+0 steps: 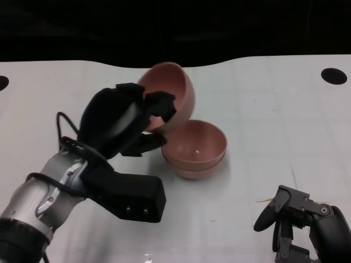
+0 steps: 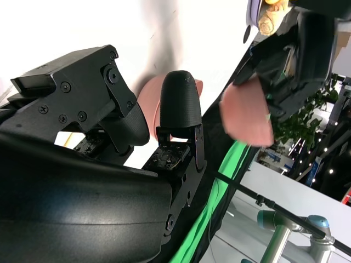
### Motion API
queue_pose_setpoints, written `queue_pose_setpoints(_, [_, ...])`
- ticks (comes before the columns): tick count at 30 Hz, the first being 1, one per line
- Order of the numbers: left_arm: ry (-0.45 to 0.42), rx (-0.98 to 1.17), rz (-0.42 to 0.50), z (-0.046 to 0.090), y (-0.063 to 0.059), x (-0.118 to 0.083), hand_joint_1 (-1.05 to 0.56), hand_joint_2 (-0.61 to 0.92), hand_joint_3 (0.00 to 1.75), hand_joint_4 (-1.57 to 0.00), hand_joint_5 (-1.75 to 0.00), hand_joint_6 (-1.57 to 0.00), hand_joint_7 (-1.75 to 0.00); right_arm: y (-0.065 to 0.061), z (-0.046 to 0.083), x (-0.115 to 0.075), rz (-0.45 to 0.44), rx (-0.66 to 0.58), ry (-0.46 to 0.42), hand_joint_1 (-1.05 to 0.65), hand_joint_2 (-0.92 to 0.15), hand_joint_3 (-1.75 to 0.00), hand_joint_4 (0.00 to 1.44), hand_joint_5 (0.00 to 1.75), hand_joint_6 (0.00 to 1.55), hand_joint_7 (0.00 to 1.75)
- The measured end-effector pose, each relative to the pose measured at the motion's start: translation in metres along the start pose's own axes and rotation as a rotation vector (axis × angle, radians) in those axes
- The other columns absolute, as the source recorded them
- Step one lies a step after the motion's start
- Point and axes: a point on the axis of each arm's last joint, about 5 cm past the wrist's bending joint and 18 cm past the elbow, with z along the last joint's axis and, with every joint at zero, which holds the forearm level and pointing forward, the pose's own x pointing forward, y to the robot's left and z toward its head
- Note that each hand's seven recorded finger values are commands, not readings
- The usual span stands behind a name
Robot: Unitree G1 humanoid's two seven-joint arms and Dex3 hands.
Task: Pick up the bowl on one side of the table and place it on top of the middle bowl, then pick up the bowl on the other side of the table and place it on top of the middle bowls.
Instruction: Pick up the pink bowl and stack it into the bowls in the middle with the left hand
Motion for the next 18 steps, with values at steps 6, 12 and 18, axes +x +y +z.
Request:
queue_pose_setpoints(6, [-0.075, -0.027, -0.074, 0.010, -0.004, 0.016, -0.31, 0.83, 0.33, -0.83, -1.55, -0.98, -0.81, 0.000, 0.000, 0.000, 0.005, -0.002, 0.002, -0.02, -0.30, -1.55, 0.90, 1.75, 0.81, 1.44])
queue_pose_setpoints(12, [-0.128, -0.001, -0.219, 0.014, 0.000, 0.029, -0.31, 0.80, 0.44, -0.76, -1.73, -0.85, -1.24, 0.000, 0.000, 0.000, 0.006, -0.002, 0.002, -0.03, -0.30, -1.54, 0.90, 1.75, 0.81, 1.44])
queue_pose_setpoints(18, [-0.186, 0.101, -0.324, 0.017, 0.003, 0.039, -0.31, 0.84, 0.32, -0.80, -1.69, -0.88, -1.19, 0.000, 0.000, 0.000, 0.008, -0.003, 0.002, -0.03, -0.31, -1.54, 0.89, 1.75, 0.81, 1.44])
